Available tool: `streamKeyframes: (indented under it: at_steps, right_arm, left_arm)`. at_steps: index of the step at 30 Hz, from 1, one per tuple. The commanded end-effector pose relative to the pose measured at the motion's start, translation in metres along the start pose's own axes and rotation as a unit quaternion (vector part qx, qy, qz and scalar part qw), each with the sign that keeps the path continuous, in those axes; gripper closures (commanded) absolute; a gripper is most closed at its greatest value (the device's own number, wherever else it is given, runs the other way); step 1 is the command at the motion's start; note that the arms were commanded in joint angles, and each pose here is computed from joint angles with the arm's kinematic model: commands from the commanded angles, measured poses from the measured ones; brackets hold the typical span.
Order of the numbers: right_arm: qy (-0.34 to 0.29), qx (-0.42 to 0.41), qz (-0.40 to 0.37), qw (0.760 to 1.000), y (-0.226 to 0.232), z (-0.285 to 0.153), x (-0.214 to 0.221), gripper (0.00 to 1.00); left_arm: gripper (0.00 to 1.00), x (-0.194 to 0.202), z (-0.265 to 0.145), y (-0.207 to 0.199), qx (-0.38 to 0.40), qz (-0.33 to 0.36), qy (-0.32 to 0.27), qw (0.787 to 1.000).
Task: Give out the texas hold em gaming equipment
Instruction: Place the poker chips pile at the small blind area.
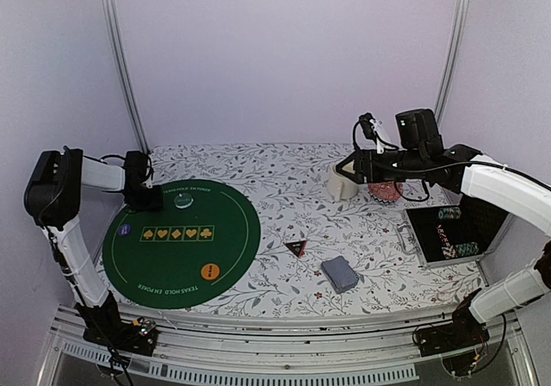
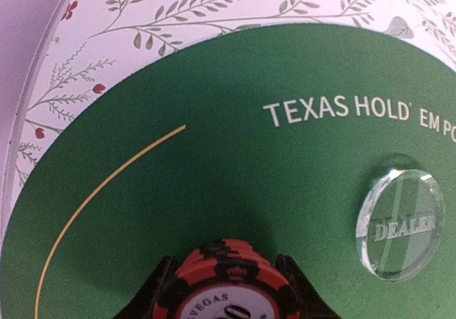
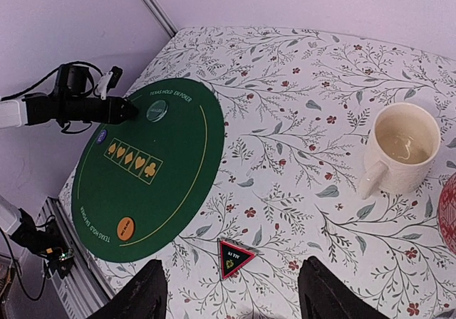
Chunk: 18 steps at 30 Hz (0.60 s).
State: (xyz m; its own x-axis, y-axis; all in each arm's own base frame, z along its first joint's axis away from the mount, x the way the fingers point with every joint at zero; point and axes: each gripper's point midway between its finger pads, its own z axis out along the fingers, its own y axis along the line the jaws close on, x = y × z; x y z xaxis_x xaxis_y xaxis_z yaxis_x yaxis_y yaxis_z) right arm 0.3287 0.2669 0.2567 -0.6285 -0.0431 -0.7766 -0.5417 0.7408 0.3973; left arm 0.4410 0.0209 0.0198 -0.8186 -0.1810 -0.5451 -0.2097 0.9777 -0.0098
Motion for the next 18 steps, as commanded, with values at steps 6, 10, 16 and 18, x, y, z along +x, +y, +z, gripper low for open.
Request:
streamKeyframes:
  at_steps: [6, 10, 16, 18]
  right_arm:
    - [-0.01, 0.001, -0.002, 1.0, 0.0, -0.005, -0.006, 0.35]
    - [-0.008, 0.003, -0.002, 1.0, -0.001, -0.006, -0.003, 0.35]
    - [-0.006, 0.007, -0.003, 1.0, -0.004, -0.007, 0.002, 0.35]
    - [-0.007, 0.008, -0.004, 1.0, -0.005, -0.008, 0.002, 0.35]
  left_arm:
    - [1.0, -0.007, -0.019, 0.013, 0.002, -0.039, -0.028, 0.999]
    - [1.0, -0.009, -0.024, 0.027, -0.013, -0.046, -0.033, 0.998]
    - [1.0, -0.005, -0.02, 0.056, -0.034, -0.078, -0.026, 0.996]
    - [1.0, -0.004, -0.018, 0.062, -0.04, -0.084, -0.025, 0.995]
